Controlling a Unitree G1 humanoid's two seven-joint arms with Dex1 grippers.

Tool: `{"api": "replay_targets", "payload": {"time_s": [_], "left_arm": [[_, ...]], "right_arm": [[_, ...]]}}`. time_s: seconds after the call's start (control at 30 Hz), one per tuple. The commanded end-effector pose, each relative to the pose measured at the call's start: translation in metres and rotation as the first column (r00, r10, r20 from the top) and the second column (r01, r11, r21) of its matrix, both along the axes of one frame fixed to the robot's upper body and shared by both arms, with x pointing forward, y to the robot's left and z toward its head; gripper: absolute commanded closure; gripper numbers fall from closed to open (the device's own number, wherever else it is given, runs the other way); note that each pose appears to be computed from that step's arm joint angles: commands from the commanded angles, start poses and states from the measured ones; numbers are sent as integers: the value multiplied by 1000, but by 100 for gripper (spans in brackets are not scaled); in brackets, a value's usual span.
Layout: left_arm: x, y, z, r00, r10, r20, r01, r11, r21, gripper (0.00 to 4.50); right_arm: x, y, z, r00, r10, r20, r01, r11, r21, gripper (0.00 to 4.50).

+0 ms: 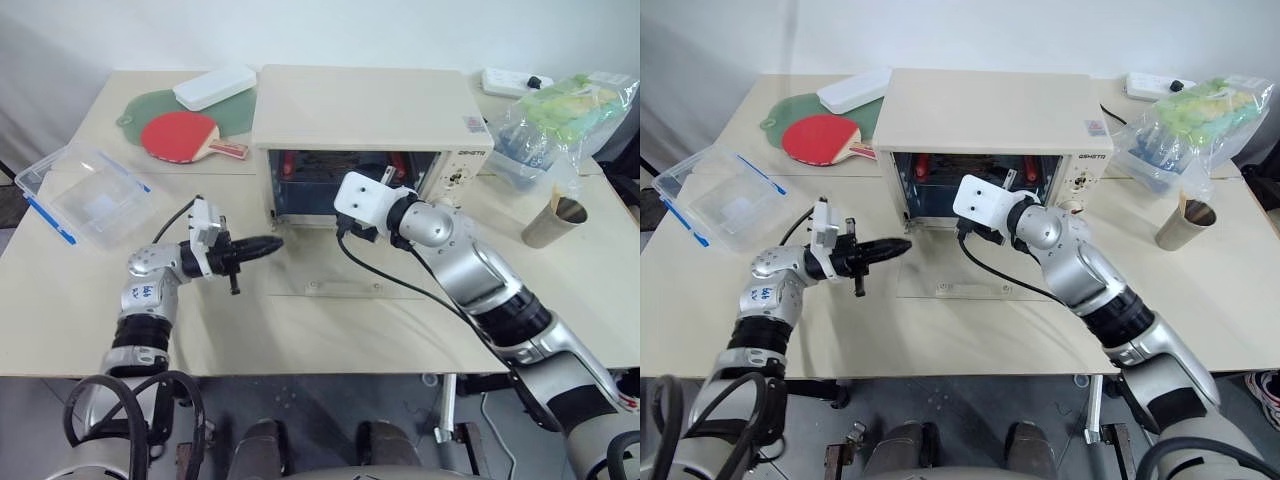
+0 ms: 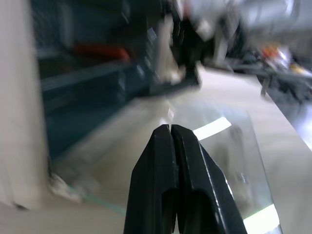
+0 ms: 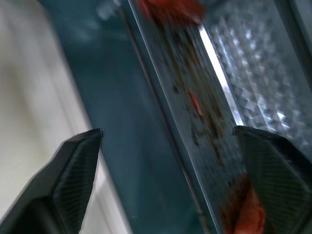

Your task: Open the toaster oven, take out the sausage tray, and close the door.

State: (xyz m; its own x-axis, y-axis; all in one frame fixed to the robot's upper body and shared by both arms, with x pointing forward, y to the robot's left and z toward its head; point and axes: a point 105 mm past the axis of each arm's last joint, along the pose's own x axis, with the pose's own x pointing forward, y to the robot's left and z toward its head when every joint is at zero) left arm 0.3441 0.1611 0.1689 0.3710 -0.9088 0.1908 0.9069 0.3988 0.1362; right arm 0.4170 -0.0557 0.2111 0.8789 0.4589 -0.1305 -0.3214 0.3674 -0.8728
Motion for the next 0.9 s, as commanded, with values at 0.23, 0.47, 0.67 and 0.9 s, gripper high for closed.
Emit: {"api": "replay_targets", "payload": {"time_s": [0.23, 0.47, 0.67, 0.9], "left_arm": [[-21, 11, 13, 991, 115, -63, -122, 984, -132, 427], [-38, 16, 7, 981, 175, -84, -185, 972, -142, 238], [-37, 18, 12, 974, 212, -75, -222, 962, -159, 61], [-39, 20, 16, 974, 211, -79, -222, 958, -180, 0]], "right_arm": [[16, 21, 3, 988, 50, 146, -30, 990, -138, 0], [18, 33, 8, 984, 64, 169, -41, 990, -134, 0], [16, 36, 4, 985, 79, 151, -58, 989, -138, 62], [16, 36, 4, 988, 67, 140, -52, 993, -105, 305]]}}
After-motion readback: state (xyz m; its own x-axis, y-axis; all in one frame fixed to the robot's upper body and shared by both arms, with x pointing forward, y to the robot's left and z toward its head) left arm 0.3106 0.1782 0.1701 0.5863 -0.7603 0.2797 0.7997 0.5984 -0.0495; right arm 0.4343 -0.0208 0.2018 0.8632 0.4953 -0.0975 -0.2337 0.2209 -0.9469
